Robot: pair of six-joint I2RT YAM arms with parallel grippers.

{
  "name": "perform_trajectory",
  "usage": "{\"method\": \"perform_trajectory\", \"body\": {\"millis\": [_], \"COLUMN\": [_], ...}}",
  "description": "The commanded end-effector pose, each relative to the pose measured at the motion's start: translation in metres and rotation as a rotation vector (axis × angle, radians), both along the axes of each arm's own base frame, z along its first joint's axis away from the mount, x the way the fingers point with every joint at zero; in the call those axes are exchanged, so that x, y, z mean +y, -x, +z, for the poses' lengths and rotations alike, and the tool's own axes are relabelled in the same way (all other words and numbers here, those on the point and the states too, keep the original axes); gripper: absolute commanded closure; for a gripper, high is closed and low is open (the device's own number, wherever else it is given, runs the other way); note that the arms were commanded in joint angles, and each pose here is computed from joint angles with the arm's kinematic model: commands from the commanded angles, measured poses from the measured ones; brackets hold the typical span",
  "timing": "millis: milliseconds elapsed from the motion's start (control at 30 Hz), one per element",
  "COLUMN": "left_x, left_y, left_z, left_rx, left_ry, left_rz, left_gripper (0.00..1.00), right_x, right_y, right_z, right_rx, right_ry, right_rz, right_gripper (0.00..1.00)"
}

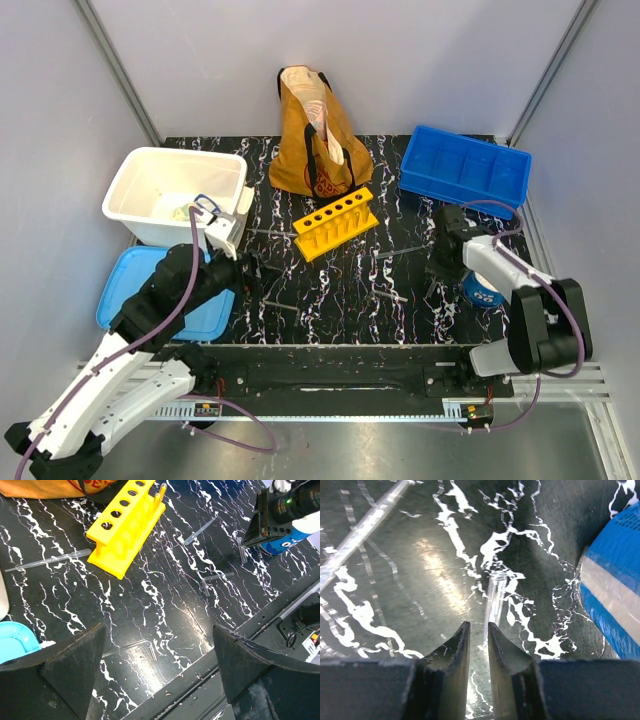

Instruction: Organize the chemistry lab equipment

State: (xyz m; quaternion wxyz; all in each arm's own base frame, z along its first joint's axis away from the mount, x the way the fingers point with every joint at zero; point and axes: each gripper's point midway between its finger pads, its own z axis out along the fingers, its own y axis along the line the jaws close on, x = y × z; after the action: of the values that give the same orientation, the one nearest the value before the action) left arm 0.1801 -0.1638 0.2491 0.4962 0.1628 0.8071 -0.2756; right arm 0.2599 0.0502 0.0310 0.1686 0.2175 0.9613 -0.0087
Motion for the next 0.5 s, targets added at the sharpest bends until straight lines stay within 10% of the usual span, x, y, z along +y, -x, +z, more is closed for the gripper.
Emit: {"method": "perform_trajectory", "body": {"millis": [0, 467], "left_x": [-0.017, -0.079], "left_y": [0.004, 0.009], "left_z": [-0.001, 0.008], "left_rx": [0.044, 0.153], "left_ry": [0.058, 0.238], "left_rz": [-0.057, -0.294], "left_gripper": [0.1, 0.13], "right_x": [0.011, 0.062], "right_y": [-0.014, -0.015], "right_z": [0.035, 0.104], "right_rx": [-0.144, -0.35], "right_ry": [-0.063, -0.27], "right_rz": [0.057, 0.254], "right_gripper": [0.75, 0.75]}}
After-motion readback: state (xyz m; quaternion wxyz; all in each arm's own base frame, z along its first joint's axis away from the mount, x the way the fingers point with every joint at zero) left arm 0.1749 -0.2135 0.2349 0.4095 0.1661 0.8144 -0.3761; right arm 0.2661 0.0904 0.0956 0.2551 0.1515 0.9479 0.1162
